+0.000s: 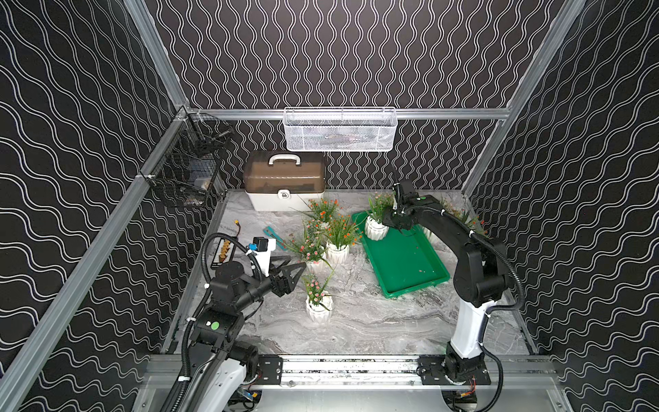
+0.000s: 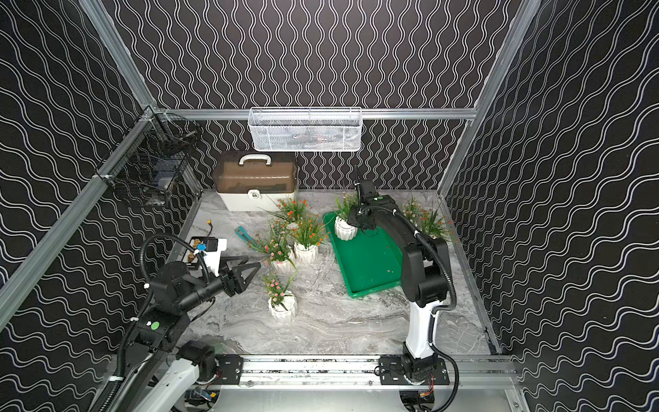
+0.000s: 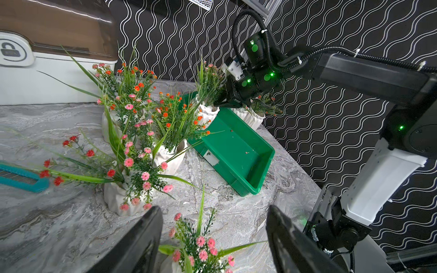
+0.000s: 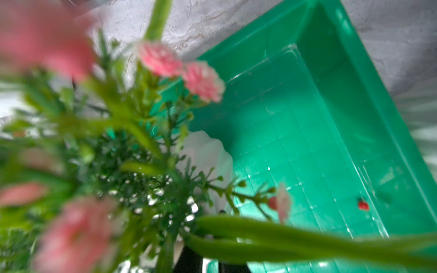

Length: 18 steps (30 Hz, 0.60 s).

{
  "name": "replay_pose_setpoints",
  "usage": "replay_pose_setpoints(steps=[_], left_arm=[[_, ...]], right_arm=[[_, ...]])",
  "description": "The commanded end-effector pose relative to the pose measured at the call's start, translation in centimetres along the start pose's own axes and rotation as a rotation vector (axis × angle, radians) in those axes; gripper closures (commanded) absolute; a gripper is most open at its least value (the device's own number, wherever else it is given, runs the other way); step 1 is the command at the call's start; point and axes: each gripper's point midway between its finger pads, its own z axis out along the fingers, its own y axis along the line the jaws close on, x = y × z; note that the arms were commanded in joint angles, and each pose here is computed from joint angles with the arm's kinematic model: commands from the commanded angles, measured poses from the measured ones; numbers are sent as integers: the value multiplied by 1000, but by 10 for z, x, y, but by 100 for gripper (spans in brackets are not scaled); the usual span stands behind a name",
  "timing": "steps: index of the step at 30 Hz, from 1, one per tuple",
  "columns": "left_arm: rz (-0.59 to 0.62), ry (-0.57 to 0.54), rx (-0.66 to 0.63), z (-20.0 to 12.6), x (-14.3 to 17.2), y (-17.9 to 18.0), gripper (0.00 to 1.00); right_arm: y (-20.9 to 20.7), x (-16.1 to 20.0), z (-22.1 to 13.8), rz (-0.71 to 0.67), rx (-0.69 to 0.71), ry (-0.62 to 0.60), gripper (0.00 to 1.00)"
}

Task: Put the potted gypsophila into the storage box
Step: Place the baby's breath potted plant at the storage box.

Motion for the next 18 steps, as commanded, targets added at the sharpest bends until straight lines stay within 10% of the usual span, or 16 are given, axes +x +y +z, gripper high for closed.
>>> replay_pose_setpoints(steps=[1, 18], left_arm=[[28, -16, -2, -1, -5, -1, 27], [17, -3, -6, 2, -3, 1, 27]], right_arm=[[8, -13, 4, -3, -33, -23, 87], [11, -8, 40, 8, -38, 47, 73]])
